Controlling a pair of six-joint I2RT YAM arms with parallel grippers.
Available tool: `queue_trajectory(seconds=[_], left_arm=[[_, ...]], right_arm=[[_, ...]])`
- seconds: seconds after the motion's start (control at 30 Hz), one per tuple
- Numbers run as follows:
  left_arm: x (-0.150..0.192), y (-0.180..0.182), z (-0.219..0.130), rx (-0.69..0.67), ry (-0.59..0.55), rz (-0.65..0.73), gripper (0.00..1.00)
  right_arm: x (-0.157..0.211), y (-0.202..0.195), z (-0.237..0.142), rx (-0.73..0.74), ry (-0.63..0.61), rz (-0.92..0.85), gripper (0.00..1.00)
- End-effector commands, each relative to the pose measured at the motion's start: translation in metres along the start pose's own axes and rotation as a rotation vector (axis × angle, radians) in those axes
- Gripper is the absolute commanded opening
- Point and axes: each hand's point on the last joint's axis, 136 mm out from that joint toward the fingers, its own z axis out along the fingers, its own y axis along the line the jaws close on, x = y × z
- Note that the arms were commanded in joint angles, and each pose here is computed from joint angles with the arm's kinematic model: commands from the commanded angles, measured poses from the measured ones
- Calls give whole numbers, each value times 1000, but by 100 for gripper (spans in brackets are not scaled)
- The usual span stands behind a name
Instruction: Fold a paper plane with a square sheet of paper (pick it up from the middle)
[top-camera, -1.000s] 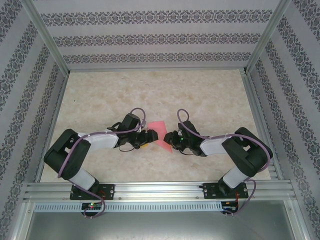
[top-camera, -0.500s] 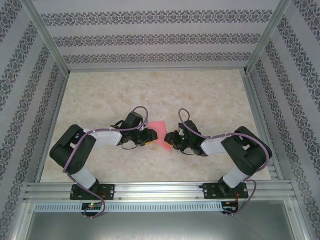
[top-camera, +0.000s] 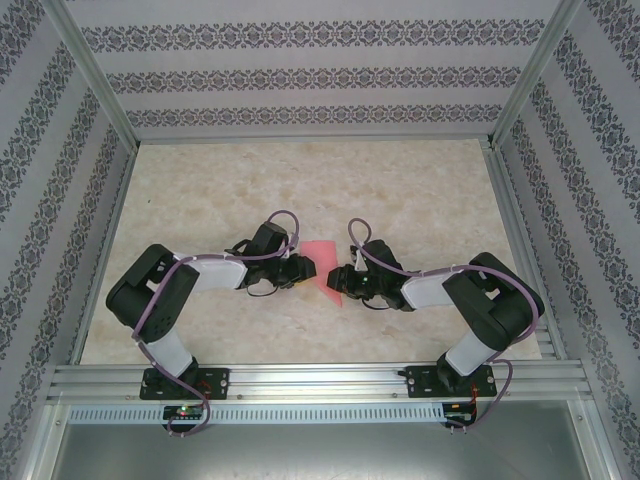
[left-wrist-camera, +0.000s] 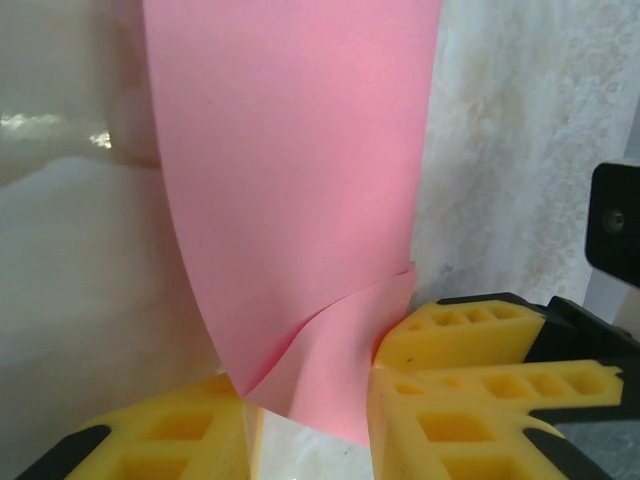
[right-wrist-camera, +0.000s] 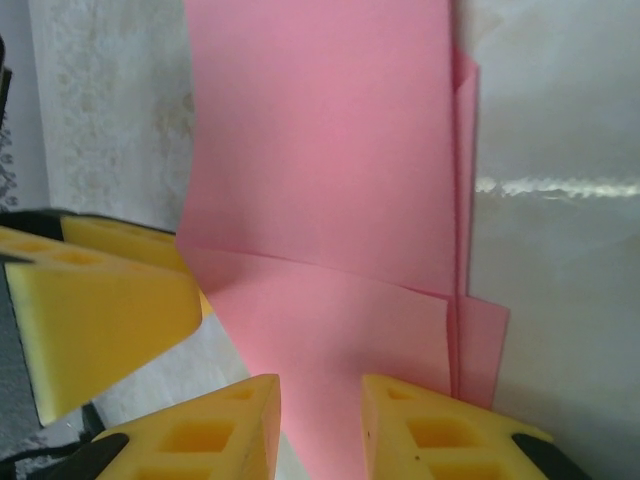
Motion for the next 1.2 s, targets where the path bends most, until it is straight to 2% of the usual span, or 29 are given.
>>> queue_trajectory(seconds=[0.0, 0.3, 0.5, 0.57, 0.67, 0.8, 0.9, 1.03, 1.17], left_arm=[[-17, -12, 2, 58, -41, 52, 33], [-25, -6, 4, 74, -40, 54, 24], [-27, -12, 5, 112, -28, 65, 3], [-26, -14, 3, 117, -31, 60, 0], [-25, -15, -4, 93, -43, 44, 0], [-17, -19, -13, 50, -60, 15, 0], [-14, -23, -17, 26, -85, -2, 0], [-15, -33, -21, 13, -115, -16, 0], [-18, -40, -23, 11, -142, -45, 0]], right_arm=[[6, -58, -4, 218, 12, -47, 28], [5, -68, -7, 244, 20, -84, 28], [-2, -61, -10, 233, 4, -138, 29], [-9, -52, -14, 225, -19, -162, 31], [-23, -30, -28, 224, -90, -228, 43], [-34, 9, -60, 285, -235, -411, 58], [-37, 14, -82, 356, -328, -485, 65], [-35, 12, -97, 388, -396, -529, 66], [-28, 24, -96, 399, -416, -617, 64]])
